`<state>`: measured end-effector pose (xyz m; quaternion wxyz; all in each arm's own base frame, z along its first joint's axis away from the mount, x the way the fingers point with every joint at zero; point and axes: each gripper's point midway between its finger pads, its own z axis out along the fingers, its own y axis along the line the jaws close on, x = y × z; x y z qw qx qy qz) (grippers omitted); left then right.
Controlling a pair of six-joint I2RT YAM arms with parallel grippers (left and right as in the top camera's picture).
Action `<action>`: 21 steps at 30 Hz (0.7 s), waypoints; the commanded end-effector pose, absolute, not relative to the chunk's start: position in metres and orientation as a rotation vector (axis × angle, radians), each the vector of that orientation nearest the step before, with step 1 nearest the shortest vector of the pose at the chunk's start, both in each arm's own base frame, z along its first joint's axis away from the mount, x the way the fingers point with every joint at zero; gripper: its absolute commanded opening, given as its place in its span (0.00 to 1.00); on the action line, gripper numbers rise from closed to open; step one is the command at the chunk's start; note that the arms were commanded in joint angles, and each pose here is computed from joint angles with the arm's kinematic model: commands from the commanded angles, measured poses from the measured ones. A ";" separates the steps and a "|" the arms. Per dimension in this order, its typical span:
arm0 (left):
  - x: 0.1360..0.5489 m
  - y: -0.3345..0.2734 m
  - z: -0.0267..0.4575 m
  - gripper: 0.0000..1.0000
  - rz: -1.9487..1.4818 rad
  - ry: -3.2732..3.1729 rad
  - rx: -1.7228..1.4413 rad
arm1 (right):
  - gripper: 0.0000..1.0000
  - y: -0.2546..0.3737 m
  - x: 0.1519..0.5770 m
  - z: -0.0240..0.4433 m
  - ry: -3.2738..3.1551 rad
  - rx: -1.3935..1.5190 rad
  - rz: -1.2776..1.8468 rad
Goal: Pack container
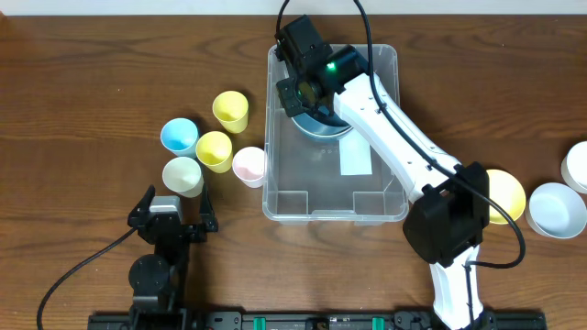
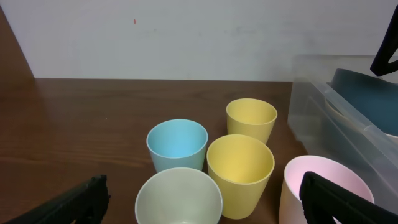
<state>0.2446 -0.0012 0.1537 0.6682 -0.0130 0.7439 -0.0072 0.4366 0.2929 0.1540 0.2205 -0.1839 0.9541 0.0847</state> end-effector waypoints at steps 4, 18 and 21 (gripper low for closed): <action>0.244 0.000 0.135 0.98 0.000 1.731 -0.020 | 0.01 0.292 0.440 0.169 2.617 -0.469 0.263; 0.244 0.000 0.135 0.98 0.000 1.732 -0.020 | 0.01 0.292 0.432 0.138 2.668 -0.487 0.268; 0.244 0.000 0.135 0.98 0.000 1.731 -0.020 | 0.01 0.292 0.432 0.138 2.668 -0.487 0.268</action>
